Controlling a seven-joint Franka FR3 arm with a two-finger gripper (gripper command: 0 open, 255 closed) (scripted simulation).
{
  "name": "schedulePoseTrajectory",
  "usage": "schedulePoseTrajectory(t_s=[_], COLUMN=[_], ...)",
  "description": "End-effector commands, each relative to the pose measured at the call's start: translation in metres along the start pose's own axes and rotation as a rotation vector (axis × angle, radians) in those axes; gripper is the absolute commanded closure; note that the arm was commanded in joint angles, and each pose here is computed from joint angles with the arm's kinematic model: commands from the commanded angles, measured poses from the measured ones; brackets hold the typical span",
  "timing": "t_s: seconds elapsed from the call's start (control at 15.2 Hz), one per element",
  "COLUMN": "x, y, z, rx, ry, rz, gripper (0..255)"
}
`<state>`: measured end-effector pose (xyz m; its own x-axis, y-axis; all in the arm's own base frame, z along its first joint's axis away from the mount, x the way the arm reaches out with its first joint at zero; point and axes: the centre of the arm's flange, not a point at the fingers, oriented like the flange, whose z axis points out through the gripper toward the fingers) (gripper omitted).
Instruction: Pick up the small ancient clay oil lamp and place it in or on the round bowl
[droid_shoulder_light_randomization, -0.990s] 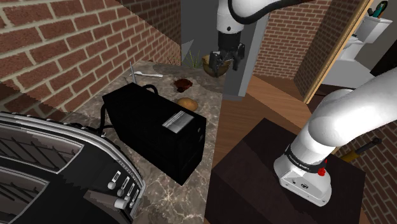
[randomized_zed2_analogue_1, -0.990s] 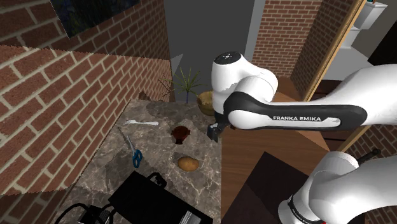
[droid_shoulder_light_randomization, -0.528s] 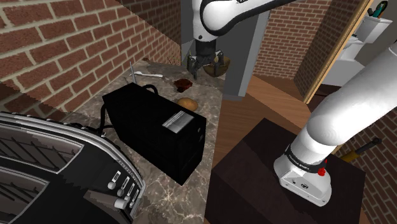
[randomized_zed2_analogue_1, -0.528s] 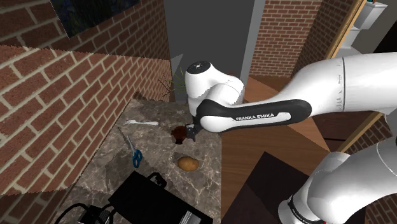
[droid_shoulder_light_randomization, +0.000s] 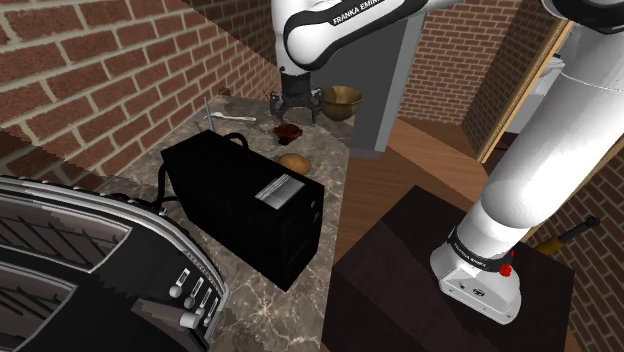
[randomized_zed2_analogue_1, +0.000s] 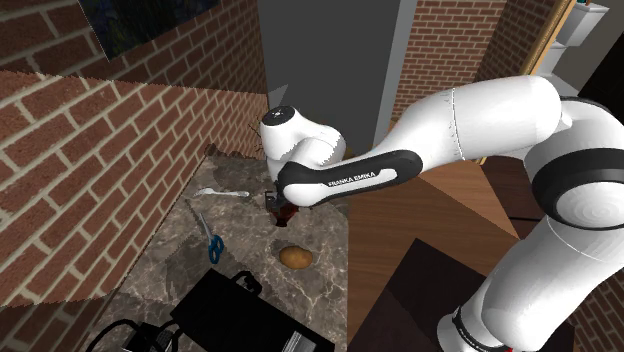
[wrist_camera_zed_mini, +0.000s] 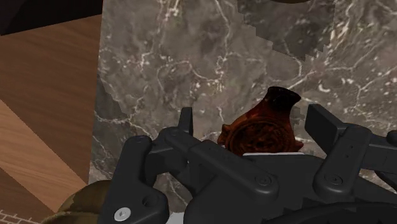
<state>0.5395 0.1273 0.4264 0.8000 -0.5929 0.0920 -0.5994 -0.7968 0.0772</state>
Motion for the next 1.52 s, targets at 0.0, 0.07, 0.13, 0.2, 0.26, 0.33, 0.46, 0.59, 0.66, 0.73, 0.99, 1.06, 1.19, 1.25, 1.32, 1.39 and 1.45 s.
schedulePoseTrajectory(t_s=[0.0, 0.07, 0.13, 0.2, 0.26, 0.33, 0.46, 0.59, 0.66, 0.73, 0.99, 1.06, 1.19, 1.25, 1.32, 1.39, 1.45], x=[0.003, 0.003, 0.003, 0.003, 0.003, 0.003, 0.003, 0.003, 0.003, 0.003, 0.003, 0.003, 0.003, 0.003, 0.003, 0.003, 0.003], y=[-0.003, -0.003, -0.003, -0.003, -0.003, -0.003, -0.003, -0.003, -0.003, -0.003, -0.003, -0.003, -0.003, -0.003, -0.003, -0.003, -0.003], z=[0.009, 0.014, 0.02, 0.025, 0.03, 0.038, 0.038, 0.038, 0.038, 0.038, 0.038, 0.038, 0.038, 0.038, 0.038, 0.038, 0.038], rx=[0.001, 0.001, 0.001, 0.001, 0.001, 0.001, 0.001, 0.001, 0.001, 0.001, 0.001, 0.001, 0.001, 0.001, 0.001, 0.001, 0.001], ry=[0.001, 0.001, 0.001, 0.001, 0.001, 0.001, 0.001, 0.001, 0.001, 0.001, 0.001, 0.001, 0.001, 0.001, 0.001, 0.001, 0.001], rz=[0.01, 0.01, 0.01, 0.01, 0.01, 0.01, 0.01, 0.01, 0.01, 0.01, 0.01, 0.01, 0.01, 0.01, 0.01, 0.01, 0.01], gripper=[0, 0, 0, 0, 0, 0, 0, 0, 0, 0, 255, 255, 255, 255, 255, 255, 255])
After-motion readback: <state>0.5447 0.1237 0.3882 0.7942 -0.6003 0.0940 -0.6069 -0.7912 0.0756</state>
